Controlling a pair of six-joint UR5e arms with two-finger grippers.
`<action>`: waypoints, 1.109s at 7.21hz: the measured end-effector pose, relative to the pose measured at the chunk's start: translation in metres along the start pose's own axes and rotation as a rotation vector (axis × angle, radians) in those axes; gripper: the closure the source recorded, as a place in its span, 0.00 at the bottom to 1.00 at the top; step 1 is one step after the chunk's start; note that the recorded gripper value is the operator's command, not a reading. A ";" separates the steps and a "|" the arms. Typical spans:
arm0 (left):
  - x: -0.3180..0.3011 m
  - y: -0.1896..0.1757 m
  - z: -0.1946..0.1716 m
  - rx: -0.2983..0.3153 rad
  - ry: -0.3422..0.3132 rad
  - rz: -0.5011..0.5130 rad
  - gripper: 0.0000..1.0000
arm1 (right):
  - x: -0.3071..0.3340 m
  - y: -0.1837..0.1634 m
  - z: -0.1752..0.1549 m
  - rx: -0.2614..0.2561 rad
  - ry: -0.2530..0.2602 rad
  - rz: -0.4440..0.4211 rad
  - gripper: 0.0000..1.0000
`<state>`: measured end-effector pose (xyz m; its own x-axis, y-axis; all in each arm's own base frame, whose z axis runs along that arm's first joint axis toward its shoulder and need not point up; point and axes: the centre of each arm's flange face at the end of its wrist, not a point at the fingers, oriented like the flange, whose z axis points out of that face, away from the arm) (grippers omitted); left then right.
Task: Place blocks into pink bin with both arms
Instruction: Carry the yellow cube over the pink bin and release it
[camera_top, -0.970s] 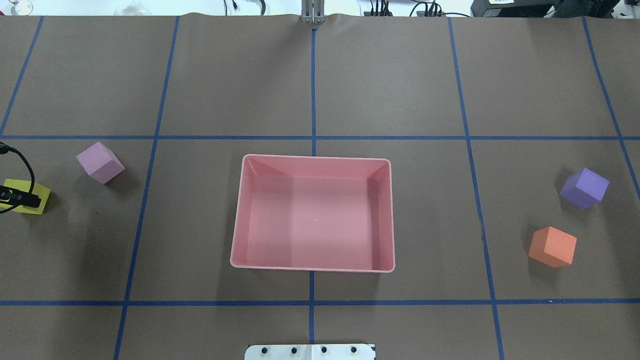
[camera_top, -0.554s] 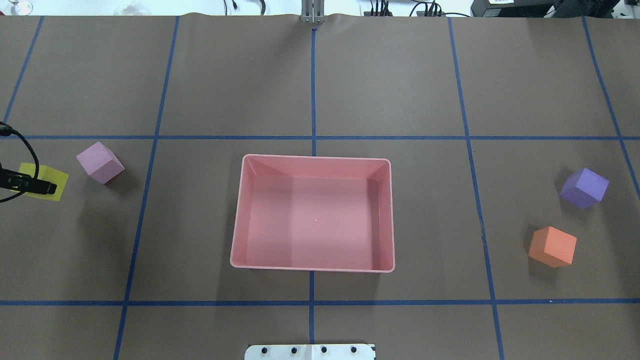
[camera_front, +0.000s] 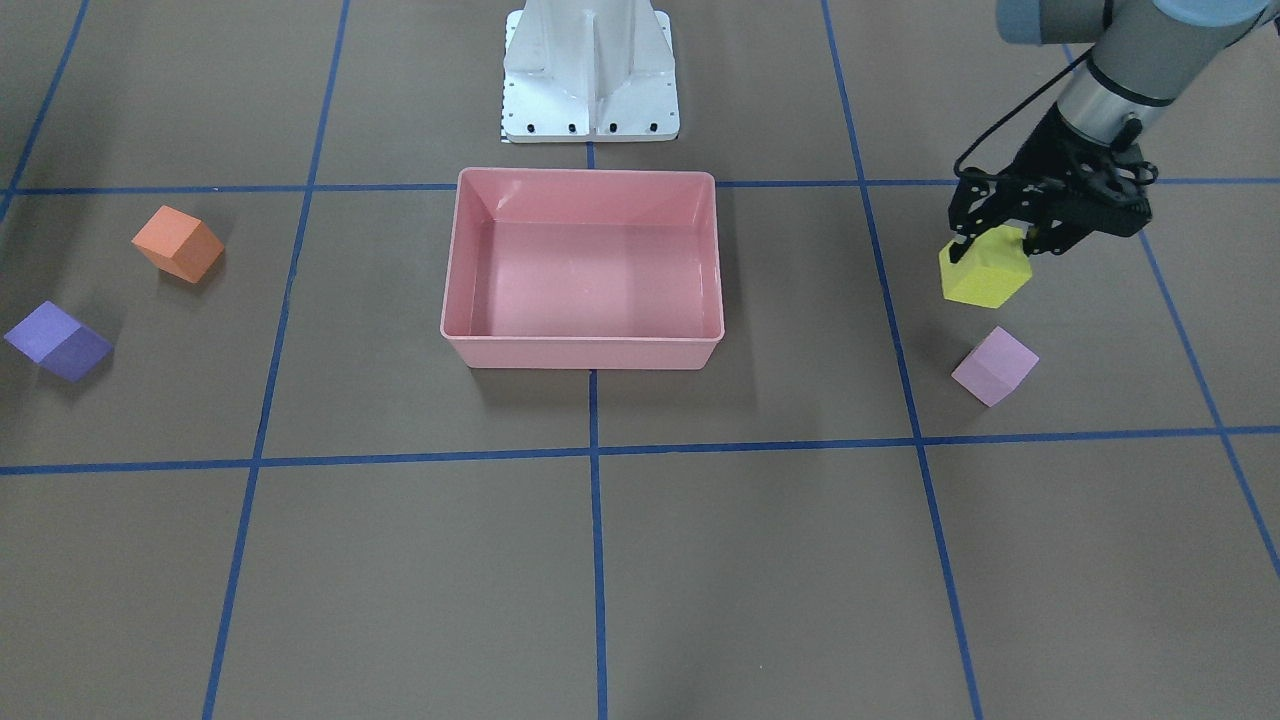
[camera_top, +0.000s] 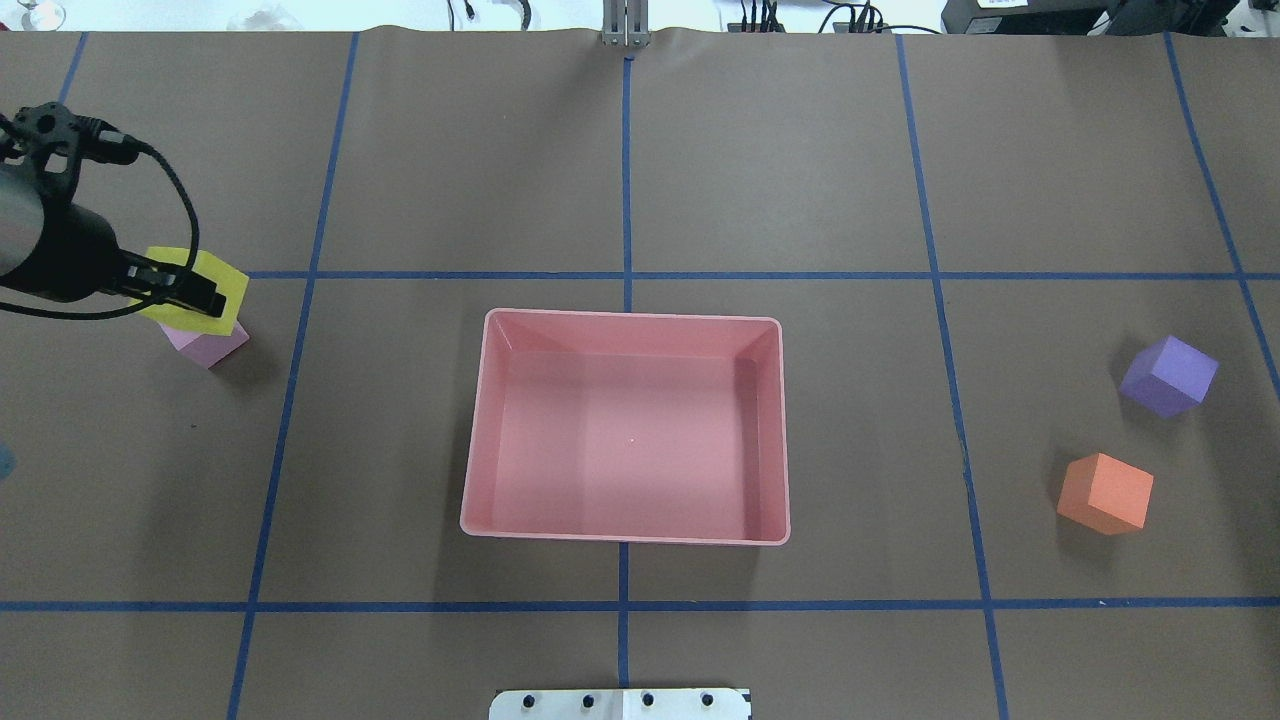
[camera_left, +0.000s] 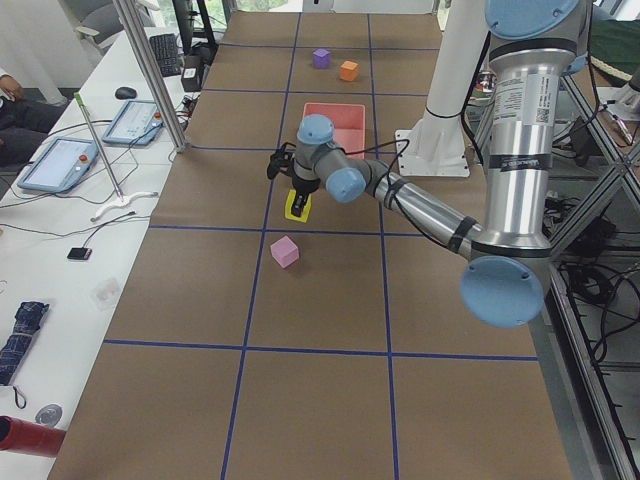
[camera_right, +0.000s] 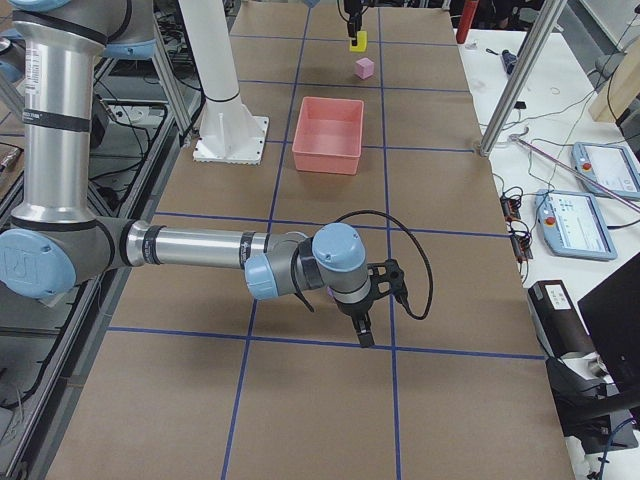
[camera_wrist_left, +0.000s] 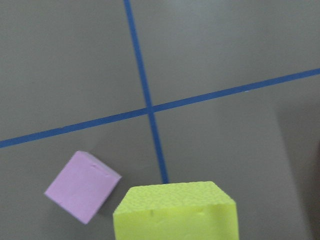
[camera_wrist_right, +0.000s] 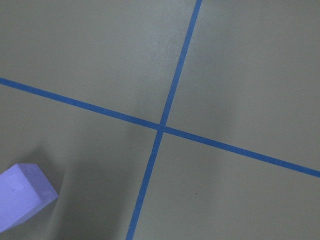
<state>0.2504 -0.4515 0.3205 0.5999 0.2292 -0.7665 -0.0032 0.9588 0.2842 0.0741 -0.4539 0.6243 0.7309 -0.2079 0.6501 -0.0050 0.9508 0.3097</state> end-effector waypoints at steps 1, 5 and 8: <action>0.062 -0.010 0.000 -0.020 0.031 -0.033 0.76 | -0.013 -0.006 -0.001 0.003 -0.021 0.033 0.00; 0.310 0.031 0.029 -0.062 0.006 -0.088 0.52 | -0.073 -0.023 0.011 0.004 -0.067 0.128 0.00; 0.385 0.067 0.063 -0.014 -0.043 -0.069 0.00 | -0.116 -0.025 0.027 0.038 -0.119 0.229 0.00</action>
<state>0.5318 -0.3098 0.0803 0.6326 0.1551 -0.7588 0.0283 0.9745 0.2227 -0.0289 -0.4598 0.5604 0.6220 -0.0163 0.7828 -0.1881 0.9674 0.1697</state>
